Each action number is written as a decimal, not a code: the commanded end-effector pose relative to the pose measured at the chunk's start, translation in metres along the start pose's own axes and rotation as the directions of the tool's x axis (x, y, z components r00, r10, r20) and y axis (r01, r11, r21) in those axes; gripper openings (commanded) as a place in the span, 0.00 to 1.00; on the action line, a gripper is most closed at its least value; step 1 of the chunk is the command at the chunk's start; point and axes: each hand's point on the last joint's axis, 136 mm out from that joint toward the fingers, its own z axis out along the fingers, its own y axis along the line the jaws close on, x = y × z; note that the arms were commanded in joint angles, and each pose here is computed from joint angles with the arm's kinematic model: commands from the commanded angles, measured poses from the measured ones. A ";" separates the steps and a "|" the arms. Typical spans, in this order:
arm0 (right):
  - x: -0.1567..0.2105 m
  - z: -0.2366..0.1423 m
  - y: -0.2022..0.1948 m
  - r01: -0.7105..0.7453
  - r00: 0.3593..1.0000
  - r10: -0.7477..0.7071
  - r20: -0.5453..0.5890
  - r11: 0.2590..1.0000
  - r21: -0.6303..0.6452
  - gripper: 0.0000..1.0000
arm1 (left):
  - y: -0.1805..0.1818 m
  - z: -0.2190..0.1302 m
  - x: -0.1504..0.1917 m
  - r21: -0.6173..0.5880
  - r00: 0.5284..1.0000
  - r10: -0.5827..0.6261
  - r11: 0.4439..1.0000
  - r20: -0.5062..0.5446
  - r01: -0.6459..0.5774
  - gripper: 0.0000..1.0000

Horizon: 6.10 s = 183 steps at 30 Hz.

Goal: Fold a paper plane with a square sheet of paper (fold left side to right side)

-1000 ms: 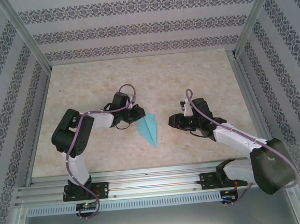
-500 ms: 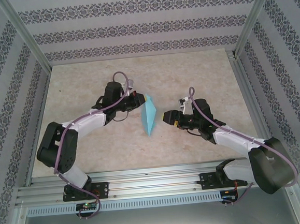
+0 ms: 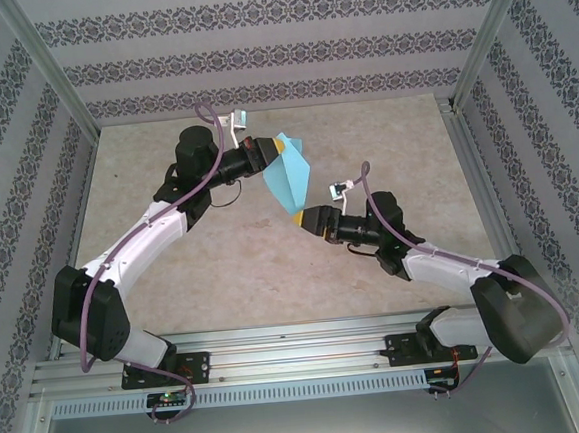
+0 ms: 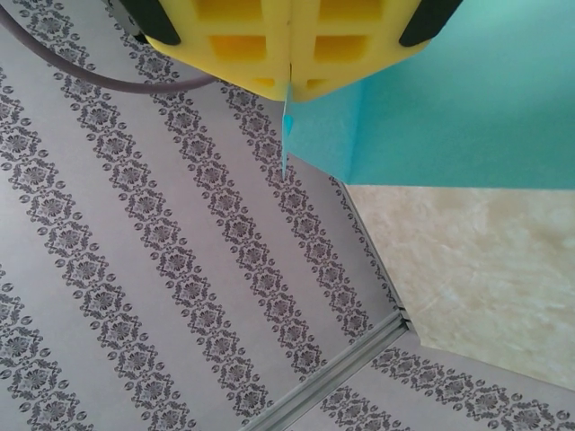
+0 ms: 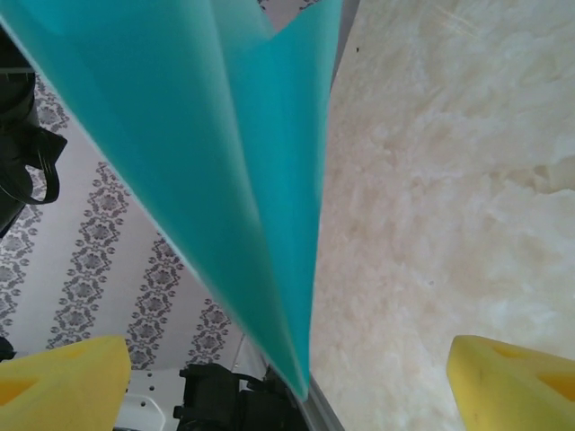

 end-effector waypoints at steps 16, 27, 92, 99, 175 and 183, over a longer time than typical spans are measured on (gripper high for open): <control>-0.029 0.000 0.059 0.074 0.996 -0.062 0.059 0.970 -0.232 0.52 | -0.012 0.004 0.005 0.069 0.999 -0.032 0.997 -0.025 0.033 0.01; -0.028 -0.008 0.045 0.051 0.997 -0.037 0.071 0.978 -0.204 0.35 | -0.004 0.005 0.008 0.048 0.999 -0.041 0.998 -0.026 0.043 0.02; 0.039 0.007 -0.040 0.701 0.712 -0.203 -0.672 0.271 0.660 0.70 | 0.133 -0.164 0.065 -0.528 0.997 -0.046 0.846 0.067 0.075 0.79; -0.019 -0.046 -0.048 0.428 0.903 -0.259 -0.343 0.473 0.770 0.72 | 0.137 -0.091 0.101 -0.407 0.990 -0.119 0.910 -0.071 0.080 0.78; -0.020 0.007 -0.116 0.037 0.976 -0.023 -0.216 0.997 0.064 0.29 | 0.161 0.008 0.149 -0.131 0.893 0.001 0.989 -0.451 -0.067 0.00; -0.014 0.007 -0.132 0.009 0.970 0.025 -0.240 0.991 0.137 0.05 | 0.169 0.003 0.150 -0.170 0.894 0.008 0.981 -0.448 -0.094 0.10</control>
